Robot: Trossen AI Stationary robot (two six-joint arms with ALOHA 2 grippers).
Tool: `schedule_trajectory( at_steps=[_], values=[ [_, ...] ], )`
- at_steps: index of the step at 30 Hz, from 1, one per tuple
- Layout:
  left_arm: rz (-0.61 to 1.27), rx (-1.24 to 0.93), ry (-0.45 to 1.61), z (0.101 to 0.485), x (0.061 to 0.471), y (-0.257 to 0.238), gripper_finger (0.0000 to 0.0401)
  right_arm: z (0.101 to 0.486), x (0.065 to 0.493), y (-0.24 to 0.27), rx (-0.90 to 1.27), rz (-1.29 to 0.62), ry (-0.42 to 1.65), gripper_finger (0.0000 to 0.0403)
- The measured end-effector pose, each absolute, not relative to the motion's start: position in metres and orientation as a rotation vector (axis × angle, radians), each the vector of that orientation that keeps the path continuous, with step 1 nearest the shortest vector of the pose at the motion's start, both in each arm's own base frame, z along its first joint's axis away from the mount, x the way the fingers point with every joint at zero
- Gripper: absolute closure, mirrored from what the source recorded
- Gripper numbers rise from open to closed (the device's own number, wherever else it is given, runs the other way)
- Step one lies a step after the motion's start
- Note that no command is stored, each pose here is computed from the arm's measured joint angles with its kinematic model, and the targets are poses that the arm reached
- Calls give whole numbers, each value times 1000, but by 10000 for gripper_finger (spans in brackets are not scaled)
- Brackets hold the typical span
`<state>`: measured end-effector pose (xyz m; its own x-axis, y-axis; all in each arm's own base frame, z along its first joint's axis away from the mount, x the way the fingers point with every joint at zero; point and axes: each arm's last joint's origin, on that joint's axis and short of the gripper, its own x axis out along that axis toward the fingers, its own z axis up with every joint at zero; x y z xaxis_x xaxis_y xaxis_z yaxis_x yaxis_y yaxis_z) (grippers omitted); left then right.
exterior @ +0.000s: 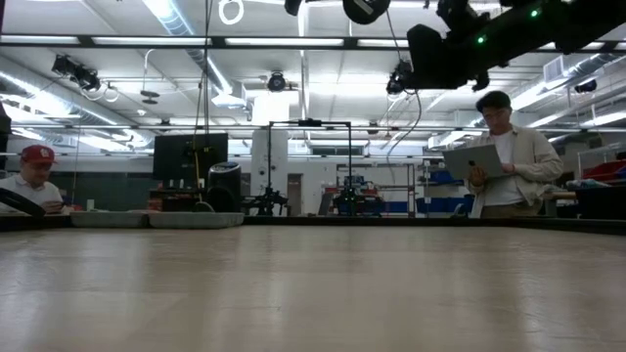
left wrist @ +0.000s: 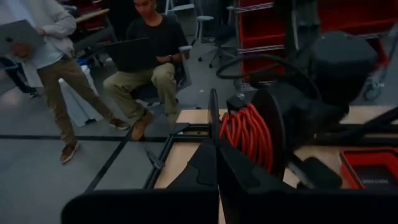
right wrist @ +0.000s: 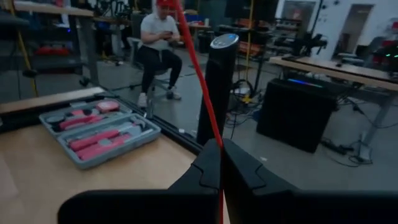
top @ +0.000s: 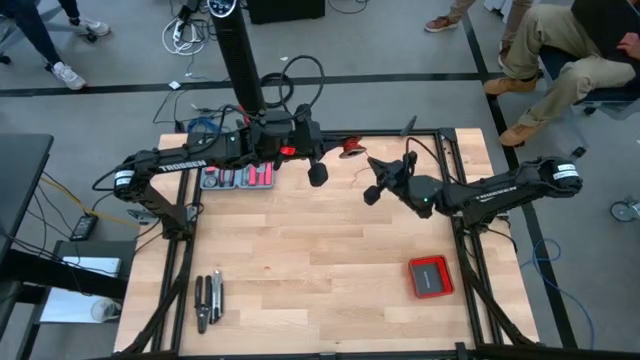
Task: Coil cords
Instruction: Coil the red wire onto the spool
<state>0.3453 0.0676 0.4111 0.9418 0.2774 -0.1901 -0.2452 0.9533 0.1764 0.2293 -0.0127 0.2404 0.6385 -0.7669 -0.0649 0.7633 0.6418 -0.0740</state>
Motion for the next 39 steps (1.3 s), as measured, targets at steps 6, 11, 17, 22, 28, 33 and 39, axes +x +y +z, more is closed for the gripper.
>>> schedule_trajectory(
  at_steps=[6,11,17,22,28,33,39],
  values=[
    [302,127,181,398,359,73,401,235,243,-20,-62,-792,69,401],
    [336,124,138,382,377,78,401,235,259,-23,-93,-743,85,402],
    [426,144,160,358,397,85,401,241,268,-21,-120,-706,83,402],
    [446,197,225,339,408,88,401,250,265,-17,-130,-686,55,403],
    [433,211,263,332,410,89,401,256,258,-17,-138,-674,70,403],
    [430,212,337,326,407,93,401,263,252,-15,-133,-665,52,403],
    [407,224,472,314,403,93,401,270,243,-12,-159,-676,57,403]
  ],
)
